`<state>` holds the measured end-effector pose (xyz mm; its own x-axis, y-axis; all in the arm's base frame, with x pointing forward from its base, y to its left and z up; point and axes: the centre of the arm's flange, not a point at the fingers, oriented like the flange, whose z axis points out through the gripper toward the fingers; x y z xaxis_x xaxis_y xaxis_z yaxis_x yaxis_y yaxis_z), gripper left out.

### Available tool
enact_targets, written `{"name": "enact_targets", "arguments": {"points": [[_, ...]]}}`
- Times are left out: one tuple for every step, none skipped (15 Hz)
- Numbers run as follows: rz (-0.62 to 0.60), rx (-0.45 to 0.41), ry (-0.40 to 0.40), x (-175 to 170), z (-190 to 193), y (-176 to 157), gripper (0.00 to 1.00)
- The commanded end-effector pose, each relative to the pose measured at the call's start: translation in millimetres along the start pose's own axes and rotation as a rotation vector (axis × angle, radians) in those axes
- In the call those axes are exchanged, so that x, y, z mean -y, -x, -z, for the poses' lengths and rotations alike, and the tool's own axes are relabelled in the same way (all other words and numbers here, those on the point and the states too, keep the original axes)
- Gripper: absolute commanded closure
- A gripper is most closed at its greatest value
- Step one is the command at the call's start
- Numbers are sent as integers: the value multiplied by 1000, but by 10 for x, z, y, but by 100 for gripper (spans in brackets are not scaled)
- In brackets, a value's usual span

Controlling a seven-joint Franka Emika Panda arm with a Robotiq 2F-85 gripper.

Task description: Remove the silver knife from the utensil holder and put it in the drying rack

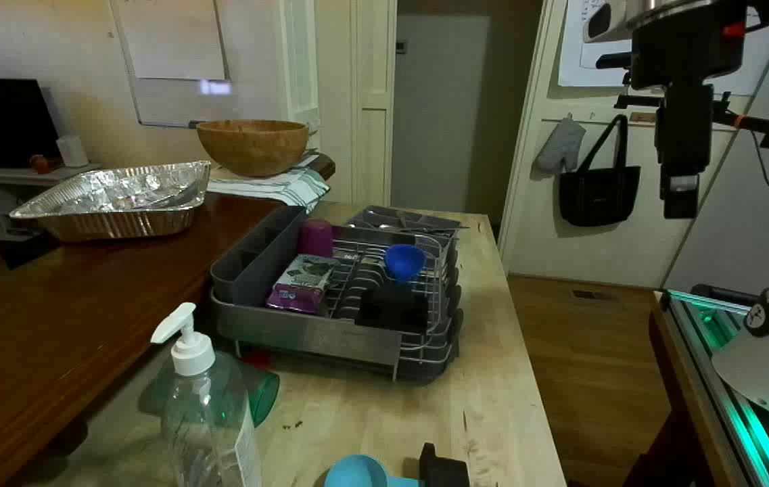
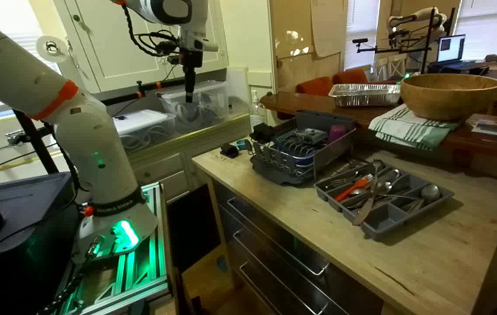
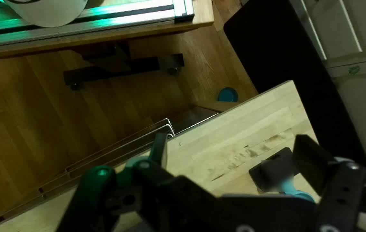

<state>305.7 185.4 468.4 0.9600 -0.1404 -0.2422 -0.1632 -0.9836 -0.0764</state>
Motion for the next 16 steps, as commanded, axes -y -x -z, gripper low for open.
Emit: {"name": "enact_targets", "arguments": {"points": [[0, 0, 0, 0, 0, 0, 0], [9, -13, 10, -57, 15, -12, 0], [32, -32, 23, -150, 39, -39, 0], [31, -44, 34, -233, 64, -69, 0], [46, -53, 37, -349, 101, -108, 0], [60, -61, 54, -471, 153, -132, 0], [71, -73, 63, -588, 192, -170, 0], [86, -76, 74, -715, 222, -218, 0], [117, -72, 78, -851, 269, -266, 0], [157, -69, 87, -990, 329, -297, 0], [207, -62, 91, -1143, 375, -334, 0], [229, -62, 92, -1292, 411, -375, 0], [229, -70, 77, -1472, 478, -429, 0], [212, -78, 51, -1635, 522, -482, 0], [197, -80, 61, -1339, 430, -465, 0], [190, -82, 47, -1445, 457, -490, 0]]}}
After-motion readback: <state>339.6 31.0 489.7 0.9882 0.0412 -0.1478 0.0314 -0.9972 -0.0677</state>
